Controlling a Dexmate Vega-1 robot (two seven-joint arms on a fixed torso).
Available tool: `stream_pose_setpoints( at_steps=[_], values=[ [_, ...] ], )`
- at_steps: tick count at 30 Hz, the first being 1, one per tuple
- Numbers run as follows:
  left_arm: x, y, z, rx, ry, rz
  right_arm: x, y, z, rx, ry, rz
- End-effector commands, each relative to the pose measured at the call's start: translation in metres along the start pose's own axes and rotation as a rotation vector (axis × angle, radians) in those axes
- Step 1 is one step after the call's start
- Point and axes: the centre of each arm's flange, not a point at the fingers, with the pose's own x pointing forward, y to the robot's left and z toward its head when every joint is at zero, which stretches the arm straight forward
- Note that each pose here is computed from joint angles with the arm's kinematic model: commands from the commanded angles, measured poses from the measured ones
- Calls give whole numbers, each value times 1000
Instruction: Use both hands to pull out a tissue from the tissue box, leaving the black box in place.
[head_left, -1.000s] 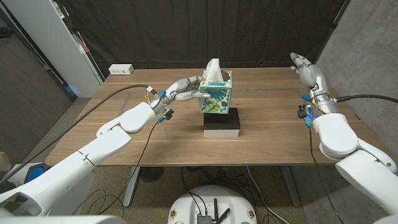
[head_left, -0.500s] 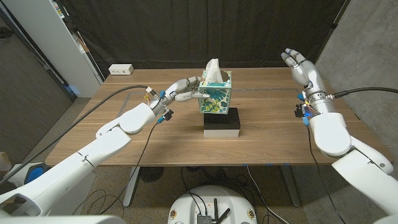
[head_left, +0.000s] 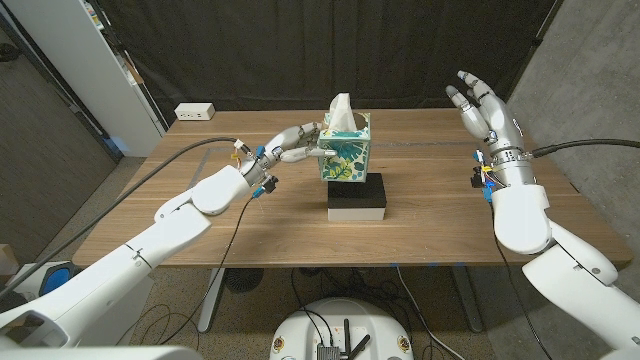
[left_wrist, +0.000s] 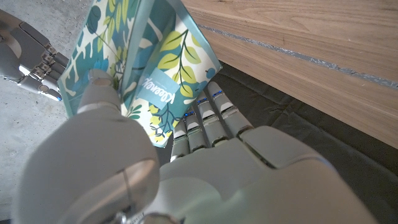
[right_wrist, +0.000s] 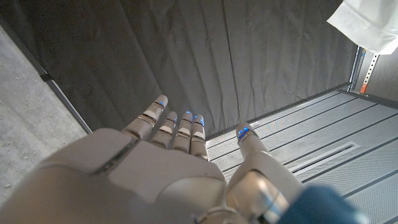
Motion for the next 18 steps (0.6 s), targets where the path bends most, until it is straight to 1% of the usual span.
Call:
stream_pose_setpoints(
  at_steps=[1, 10, 18],
  values=[
    [2, -1, 0, 0, -2, -4, -5, 1, 5, -30, -30, -19],
    [2, -2, 2, 1, -2, -3, -8, 3, 8, -29, -46, -18],
    [1, -3, 2, 0, -3, -2, -9, 4, 15, -27, -73, -15]
  ],
)
